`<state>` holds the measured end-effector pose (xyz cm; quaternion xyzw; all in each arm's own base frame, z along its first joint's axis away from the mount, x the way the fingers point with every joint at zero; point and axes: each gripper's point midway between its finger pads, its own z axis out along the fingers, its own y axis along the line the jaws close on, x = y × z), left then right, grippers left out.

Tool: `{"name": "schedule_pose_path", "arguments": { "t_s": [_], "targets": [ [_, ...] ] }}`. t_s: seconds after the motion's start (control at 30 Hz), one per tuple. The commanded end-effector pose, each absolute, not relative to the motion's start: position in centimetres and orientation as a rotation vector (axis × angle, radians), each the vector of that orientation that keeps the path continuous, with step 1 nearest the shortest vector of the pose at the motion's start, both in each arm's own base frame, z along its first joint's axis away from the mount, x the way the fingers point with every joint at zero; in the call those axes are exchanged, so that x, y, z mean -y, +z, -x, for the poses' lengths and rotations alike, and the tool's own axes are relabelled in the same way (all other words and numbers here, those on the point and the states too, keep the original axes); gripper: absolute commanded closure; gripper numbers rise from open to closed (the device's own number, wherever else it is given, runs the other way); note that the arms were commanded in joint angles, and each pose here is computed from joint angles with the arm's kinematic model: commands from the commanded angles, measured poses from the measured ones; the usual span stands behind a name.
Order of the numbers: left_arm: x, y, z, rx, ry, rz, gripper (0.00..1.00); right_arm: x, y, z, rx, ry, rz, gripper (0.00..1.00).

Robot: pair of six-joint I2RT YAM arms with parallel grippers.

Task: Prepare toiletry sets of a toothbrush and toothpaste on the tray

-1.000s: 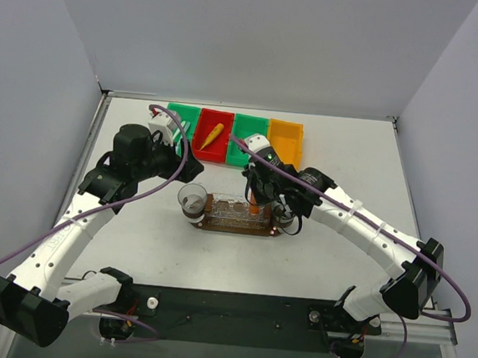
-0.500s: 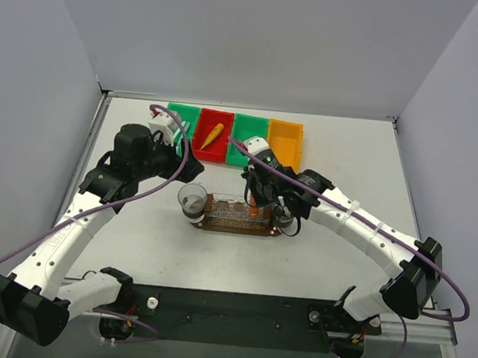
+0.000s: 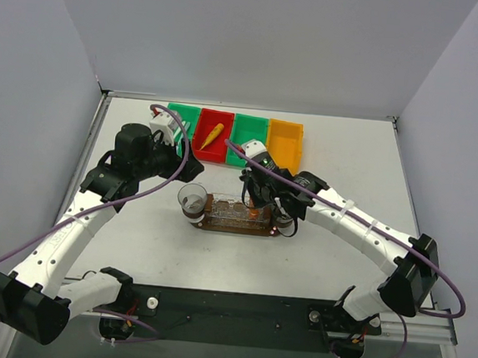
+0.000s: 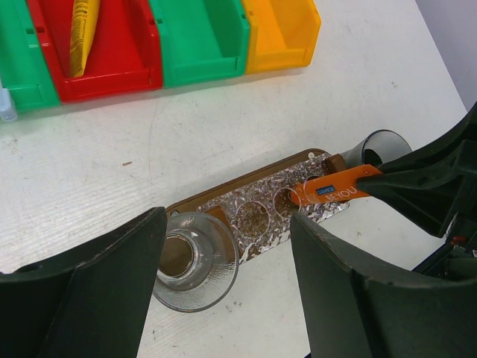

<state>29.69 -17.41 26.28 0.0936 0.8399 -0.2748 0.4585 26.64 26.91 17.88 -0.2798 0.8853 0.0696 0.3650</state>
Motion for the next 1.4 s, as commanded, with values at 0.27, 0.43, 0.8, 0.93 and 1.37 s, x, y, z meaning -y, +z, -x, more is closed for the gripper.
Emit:
{"name": "schedule_pose_path", "arguments": {
  "t_s": [0.27,0.43,0.8,0.93,1.37],
  "targets": [
    [17.8,28.4,-30.0,-2.008,-0.704,-0.246,0.22,-27.3,16.8,-27.0,-2.274,0.183,0.721,1.00],
    [17.8,28.5,-30.0,-2.005,-0.705,-0.246,0.22,-27.3,16.6,-26.9,-2.275,0.184,0.721,1.00],
    [17.8,28.3,-29.9,-2.008,-0.704,-0.246,0.22,-27.1,17.0,-26.8,-2.263,0.179,0.712,0.78],
    [17.8,28.2,-29.9,-2.007,-0.707,-0.245,0.23,-27.1,17.5,-26.8,-2.251,0.180,0.706,0.68],
    [17.9,28.3,-30.1,-2.004,-0.710,-0.241,0.22,-27.4,19.8,-27.7,-2.206,0.204,0.669,0.44]
  ]
}}
